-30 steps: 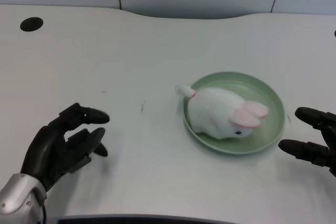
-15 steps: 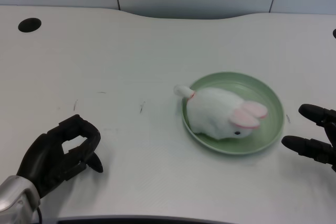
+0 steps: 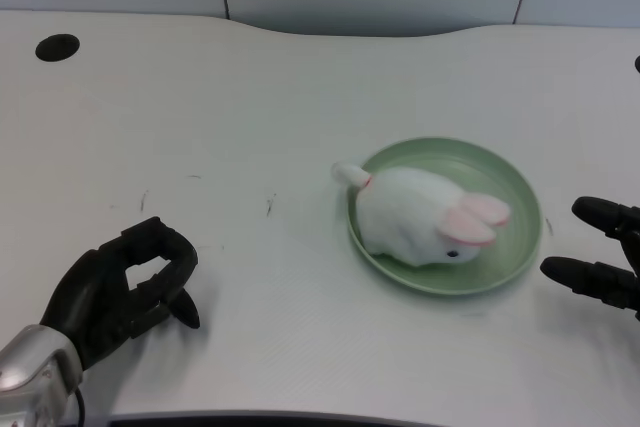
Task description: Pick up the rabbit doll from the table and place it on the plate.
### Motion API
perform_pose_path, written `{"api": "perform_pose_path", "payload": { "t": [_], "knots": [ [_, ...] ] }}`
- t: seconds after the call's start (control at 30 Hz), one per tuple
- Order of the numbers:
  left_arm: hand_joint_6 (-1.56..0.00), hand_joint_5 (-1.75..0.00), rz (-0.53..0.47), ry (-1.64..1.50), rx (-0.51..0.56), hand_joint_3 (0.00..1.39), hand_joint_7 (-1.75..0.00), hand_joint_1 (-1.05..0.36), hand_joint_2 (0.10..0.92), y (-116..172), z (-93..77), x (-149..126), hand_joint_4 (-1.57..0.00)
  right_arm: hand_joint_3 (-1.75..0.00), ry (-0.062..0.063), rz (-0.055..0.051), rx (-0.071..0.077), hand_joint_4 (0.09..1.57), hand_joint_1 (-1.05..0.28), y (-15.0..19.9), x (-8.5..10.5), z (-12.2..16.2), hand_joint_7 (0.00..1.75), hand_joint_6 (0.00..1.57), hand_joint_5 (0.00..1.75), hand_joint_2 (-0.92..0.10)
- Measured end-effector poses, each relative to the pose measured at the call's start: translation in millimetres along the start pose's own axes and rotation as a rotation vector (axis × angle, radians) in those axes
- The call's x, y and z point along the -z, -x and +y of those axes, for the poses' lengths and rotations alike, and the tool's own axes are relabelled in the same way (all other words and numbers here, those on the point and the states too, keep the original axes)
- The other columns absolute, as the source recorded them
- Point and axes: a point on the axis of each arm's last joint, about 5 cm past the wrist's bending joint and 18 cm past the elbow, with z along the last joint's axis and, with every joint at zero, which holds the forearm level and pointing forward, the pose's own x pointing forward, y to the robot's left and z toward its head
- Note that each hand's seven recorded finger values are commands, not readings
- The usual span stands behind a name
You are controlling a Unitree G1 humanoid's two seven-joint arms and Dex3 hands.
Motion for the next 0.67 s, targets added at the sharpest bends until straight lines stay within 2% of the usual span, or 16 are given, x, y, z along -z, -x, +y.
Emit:
{"api": "perform_pose_path", "payload": {
  "t": [0.07,0.2,0.23,0.3,0.4,0.5,0.57,0.67],
  "knots": [
    [-0.38,-1.75,0.004,0.003,-0.001,0.5,-1.75,-0.44,0.921,-0.8,0.1,0.7,-0.66,-0.18,0.019,-0.009,0.009,0.99,-0.34,-0.2,-1.2,-0.1,0.01,0.86,0.01,-0.92],
    [-0.4,-1.75,-0.001,-0.002,0.0,0.49,-1.75,-0.44,0.921,-2.2,-1.1,0.4,-0.68,-0.17,0.052,-0.035,0.056,1.0,-0.34,-0.1,-3.1,0.4,0.0,0.86,0.02,-0.92],
    [-0.41,-1.75,0.0,-0.002,0.0,0.49,-1.75,-0.44,0.921,-2.5,-1.6,0.5,-0.68,-0.17,0.066,-0.039,0.067,1.01,-0.34,0.0,-3.4,0.6,0.0,0.86,0.02,-0.92],
    [-0.4,-1.75,0.0,0.0,0.002,0.49,-1.75,-0.44,0.921,-3.2,-2.8,1.3,-0.68,-0.17,0.101,-0.04,0.086,1.0,-0.35,0.7,-3.5,0.9,0.0,0.86,0.01,-0.92],
    [-0.4,-1.75,0.002,0.011,0.004,0.49,-1.75,-0.44,0.921,-4.1,-4.6,3.8,-0.67,-0.17,0.138,-0.046,0.1,1.0,-0.35,0.9,-3.6,1.7,0.01,0.87,0.01,-0.92],
    [-0.39,-1.75,0.002,0.011,0.005,0.49,-1.75,-0.44,0.921,-4.2,-4.9,4.0,-0.66,-0.17,0.151,-0.057,0.105,1.01,-0.34,1.1,-3.1,2.4,0.01,0.87,0.02,-0.92],
    [-0.39,-1.75,0.004,0.006,0.004,0.49,-1.75,-0.44,0.921,-4.4,-5.1,3.5,-0.66,-0.16,0.151,-0.058,0.116,1.01,-0.34,1.5,-2.3,2.9,0.01,0.88,0.02,-0.92],
    [-0.39,-1.75,0.008,-0.001,-0.007,0.49,-1.75,-0.44,0.921,-4.6,-5.3,2.4,-0.66,-0.16,0.152,-0.056,0.124,1.02,-0.34,2.4,-1.0,3.8,0.01,0.88,0.02,-0.92]
  ]
}}
